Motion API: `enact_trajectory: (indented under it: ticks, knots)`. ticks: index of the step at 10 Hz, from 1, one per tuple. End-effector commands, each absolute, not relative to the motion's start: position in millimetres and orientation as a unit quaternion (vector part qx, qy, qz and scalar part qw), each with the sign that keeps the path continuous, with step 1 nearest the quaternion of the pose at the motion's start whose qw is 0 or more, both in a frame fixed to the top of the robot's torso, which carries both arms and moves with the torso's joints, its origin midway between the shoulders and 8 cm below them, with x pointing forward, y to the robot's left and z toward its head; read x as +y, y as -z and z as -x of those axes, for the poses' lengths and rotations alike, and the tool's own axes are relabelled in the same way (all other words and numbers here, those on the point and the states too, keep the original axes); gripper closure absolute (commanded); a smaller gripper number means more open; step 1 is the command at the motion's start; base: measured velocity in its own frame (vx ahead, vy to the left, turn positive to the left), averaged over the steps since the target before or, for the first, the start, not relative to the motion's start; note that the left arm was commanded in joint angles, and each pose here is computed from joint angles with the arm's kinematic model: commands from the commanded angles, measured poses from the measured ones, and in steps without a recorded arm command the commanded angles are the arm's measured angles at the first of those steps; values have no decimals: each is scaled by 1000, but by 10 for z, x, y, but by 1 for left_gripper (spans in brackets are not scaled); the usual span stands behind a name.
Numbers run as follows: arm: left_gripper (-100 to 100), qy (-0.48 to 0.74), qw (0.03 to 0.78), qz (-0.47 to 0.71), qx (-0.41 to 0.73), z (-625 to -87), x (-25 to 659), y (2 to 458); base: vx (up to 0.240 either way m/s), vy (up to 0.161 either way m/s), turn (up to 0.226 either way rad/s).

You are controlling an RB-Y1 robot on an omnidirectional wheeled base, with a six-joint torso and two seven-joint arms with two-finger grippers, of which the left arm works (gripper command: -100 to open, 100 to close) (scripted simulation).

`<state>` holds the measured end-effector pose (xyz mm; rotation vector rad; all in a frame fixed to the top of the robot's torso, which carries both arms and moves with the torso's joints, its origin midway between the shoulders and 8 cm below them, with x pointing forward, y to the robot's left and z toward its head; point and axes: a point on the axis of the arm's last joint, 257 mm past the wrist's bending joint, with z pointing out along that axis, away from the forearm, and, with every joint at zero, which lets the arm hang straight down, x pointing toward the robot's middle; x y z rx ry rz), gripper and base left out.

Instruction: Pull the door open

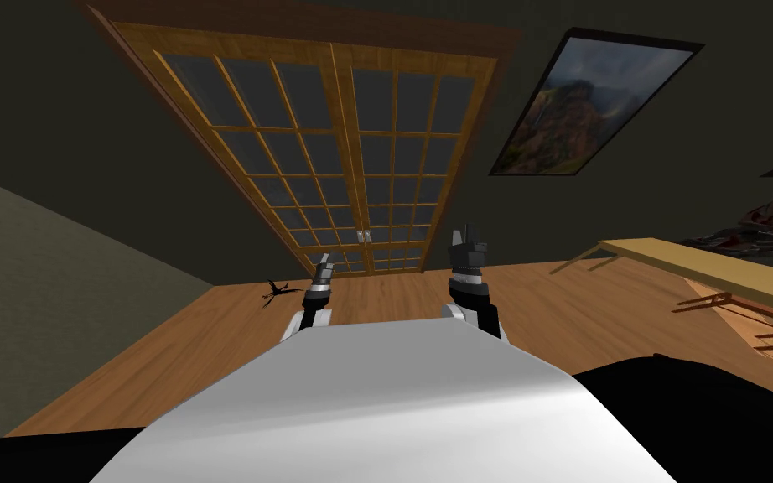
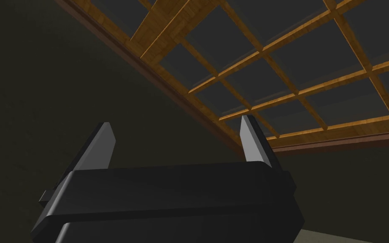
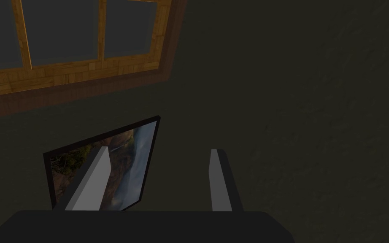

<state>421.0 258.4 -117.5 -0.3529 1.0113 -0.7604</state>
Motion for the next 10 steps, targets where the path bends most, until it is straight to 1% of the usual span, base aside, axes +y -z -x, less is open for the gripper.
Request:
enact_trajectory:
  ticks: [1, 10]
  knots:
    - [-100, 336, 793, 157, 484, -4243, 2593, 1308, 99, -37, 45]
    - [-100, 246, 789, 114, 551, -4392, 2634, 2012, 96, -28, 46]
